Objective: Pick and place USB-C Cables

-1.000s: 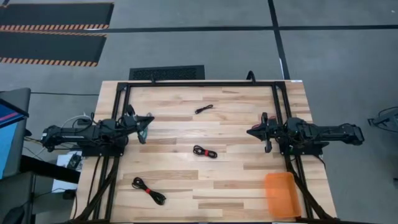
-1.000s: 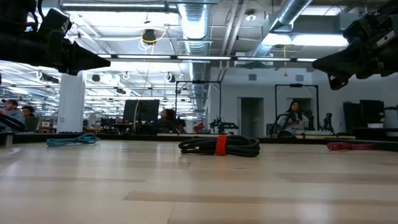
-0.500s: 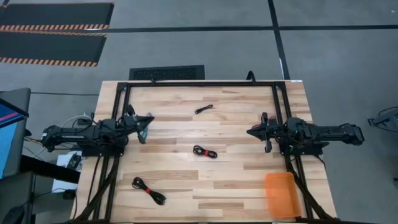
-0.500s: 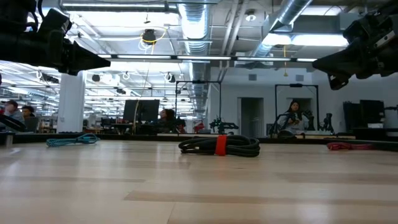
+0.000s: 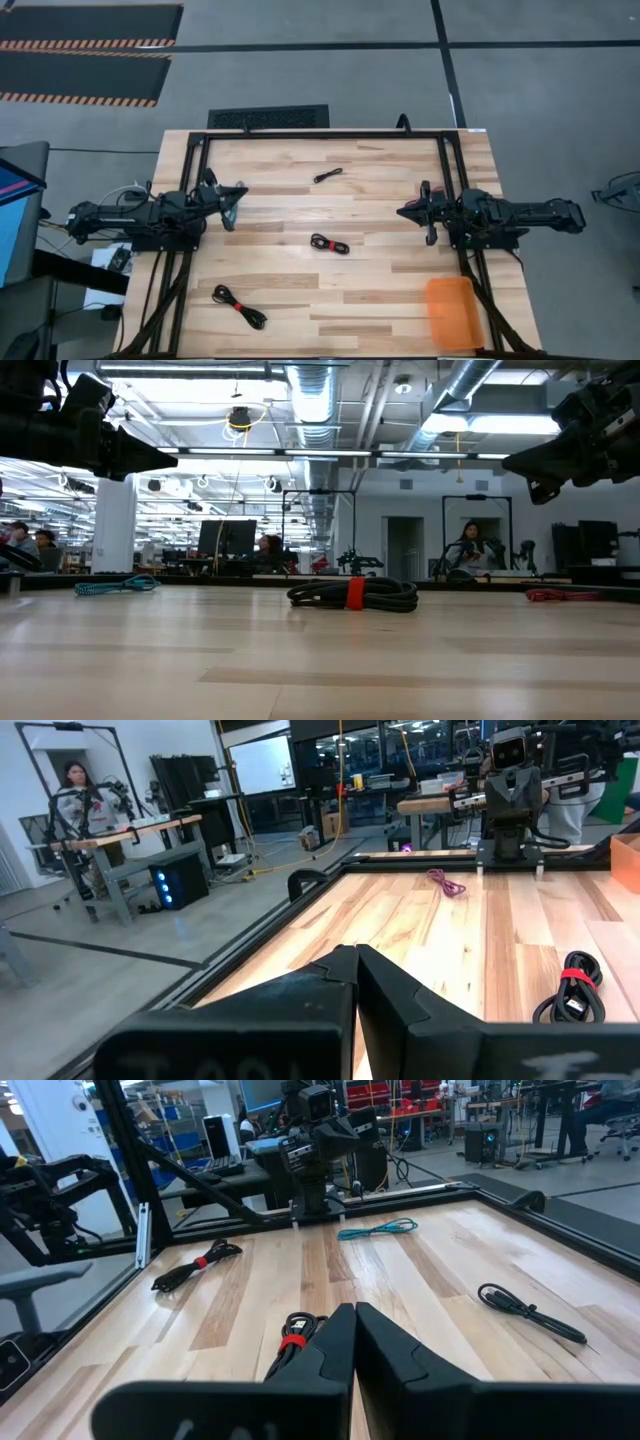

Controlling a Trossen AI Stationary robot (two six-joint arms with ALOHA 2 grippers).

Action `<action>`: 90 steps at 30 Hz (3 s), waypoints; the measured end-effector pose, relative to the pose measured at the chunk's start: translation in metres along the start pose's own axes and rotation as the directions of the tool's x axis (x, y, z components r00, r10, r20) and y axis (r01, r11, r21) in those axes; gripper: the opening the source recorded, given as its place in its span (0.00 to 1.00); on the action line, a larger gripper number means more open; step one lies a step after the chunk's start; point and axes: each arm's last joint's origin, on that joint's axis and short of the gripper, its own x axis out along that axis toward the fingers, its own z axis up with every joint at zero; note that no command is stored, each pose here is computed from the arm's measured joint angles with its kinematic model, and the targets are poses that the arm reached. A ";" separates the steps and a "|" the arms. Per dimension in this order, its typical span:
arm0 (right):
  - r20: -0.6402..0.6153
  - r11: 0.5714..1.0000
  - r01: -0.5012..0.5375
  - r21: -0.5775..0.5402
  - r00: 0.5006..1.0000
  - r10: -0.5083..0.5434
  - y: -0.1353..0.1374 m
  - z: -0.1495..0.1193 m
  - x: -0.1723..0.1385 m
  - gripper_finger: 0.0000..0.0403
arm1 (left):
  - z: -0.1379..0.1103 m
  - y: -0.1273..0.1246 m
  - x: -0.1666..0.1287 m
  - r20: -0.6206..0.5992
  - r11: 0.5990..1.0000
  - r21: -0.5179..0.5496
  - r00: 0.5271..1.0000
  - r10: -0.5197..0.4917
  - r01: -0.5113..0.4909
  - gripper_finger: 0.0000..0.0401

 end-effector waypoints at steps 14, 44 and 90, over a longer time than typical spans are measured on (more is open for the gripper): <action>-0.001 1.000 0.000 0.000 1.000 0.000 0.000 0.000 0.000 0.08 | 0.000 0.000 0.000 0.003 1.000 -0.002 1.000 0.000 0.000 0.00; 0.316 0.993 0.033 -0.117 0.949 0.006 0.002 0.031 -0.003 0.08 | 0.007 0.006 0.000 0.080 0.989 0.064 0.989 0.126 -0.132 0.00; -0.079 0.973 0.229 0.005 0.970 -0.228 0.005 0.063 0.250 0.08 | -0.023 -0.006 0.019 -0.216 0.999 -0.015 0.976 0.029 -0.033 0.00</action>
